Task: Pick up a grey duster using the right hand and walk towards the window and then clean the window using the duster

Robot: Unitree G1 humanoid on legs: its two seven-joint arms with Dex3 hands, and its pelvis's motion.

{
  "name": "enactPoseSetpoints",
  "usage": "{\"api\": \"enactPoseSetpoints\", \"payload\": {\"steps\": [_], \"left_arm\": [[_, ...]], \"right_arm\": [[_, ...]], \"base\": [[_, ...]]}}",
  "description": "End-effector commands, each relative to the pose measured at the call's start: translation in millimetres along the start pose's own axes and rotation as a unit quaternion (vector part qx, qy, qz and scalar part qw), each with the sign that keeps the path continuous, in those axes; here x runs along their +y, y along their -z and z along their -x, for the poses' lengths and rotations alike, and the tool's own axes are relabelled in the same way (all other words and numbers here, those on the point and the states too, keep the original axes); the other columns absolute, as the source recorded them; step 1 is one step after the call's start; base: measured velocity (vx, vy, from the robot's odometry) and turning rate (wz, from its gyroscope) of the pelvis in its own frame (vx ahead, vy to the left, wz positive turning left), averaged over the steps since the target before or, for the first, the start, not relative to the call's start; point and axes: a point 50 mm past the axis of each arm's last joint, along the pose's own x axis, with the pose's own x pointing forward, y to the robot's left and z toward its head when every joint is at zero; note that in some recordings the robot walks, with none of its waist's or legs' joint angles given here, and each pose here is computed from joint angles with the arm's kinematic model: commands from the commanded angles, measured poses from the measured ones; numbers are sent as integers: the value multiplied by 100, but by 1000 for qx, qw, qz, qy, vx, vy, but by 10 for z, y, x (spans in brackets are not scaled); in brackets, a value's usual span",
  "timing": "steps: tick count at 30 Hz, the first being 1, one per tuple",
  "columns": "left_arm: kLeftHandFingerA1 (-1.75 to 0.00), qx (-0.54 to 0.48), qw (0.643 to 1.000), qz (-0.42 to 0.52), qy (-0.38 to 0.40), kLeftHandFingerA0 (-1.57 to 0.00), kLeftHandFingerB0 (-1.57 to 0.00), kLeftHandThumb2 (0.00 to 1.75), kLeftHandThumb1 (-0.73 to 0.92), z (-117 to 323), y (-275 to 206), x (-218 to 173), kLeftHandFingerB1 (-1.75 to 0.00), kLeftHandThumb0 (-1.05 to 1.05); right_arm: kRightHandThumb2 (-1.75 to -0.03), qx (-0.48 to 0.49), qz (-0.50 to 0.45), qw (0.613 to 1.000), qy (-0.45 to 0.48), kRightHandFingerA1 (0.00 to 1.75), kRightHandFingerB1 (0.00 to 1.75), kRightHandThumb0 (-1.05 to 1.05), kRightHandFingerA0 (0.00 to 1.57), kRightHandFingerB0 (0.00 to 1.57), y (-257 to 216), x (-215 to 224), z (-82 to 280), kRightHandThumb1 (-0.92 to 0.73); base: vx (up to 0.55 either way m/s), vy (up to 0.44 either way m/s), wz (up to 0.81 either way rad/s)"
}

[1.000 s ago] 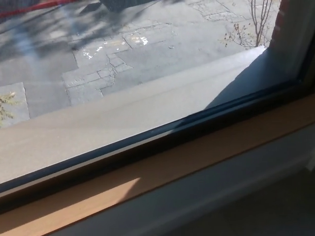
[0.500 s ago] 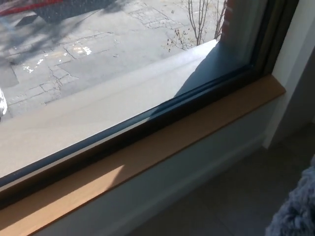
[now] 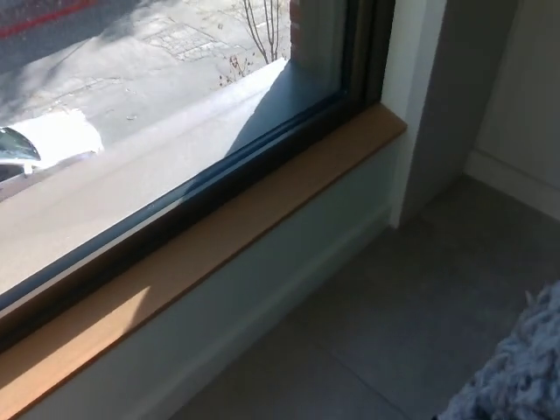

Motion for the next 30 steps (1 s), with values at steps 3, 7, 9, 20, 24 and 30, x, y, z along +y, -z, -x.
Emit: {"api": "enactPoseSetpoints", "payload": {"steps": [3, 7, 9, 20, 24, 30], "left_arm": [[-120, -52, 999, 17, -2, -104, -92, 89, 63, -44, -169, 10, -100, -7], [-118, -60, 998, 16, -3, -105, -92, 84, 67, -45, -192, 0, -99, -5], [-118, -60, 998, 16, -3, -105, -92, 84, 67, -44, -193, 0, -99, -5], [-109, -79, 996, 37, -1, -107, -92, 79, 66, -53, -264, -30, -95, -8], [-114, -81, 996, 43, 4, -104, -89, 71, 72, -64, -285, -33, -92, -13], [-111, -86, 995, 39, 4, -105, -92, 75, 70, -51, -285, -41, -95, -9]], "right_arm": [[-114, 25, -20, 998, -52, 175, 161, -25, 103, 87, 69, 45, -3, -47], [-112, 47, -21, 998, -40, 142, 132, -30, 129, 112, 82, 8, -6, -44], [-112, 50, -21, 998, -40, 142, 132, -30, 129, 112, 81, 3, -7, -44], [-112, 64, -21, 997, -32, 143, 133, -29, 131, 113, 113, -35, -38, -45], [-135, 82, 13, 996, -24, 175, 168, -24, 107, 90, 317, -84, -89, -35], [-105, 96, 18, 995, -30, 175, 175, -35, 108, 86, 429, -56, -139, -49]], "base": [[-10, 81, -25], [71, 272, -27], [120, 433, -34], [139, -45, -24], [253, -339, -16], [212, -161, -39]]}}
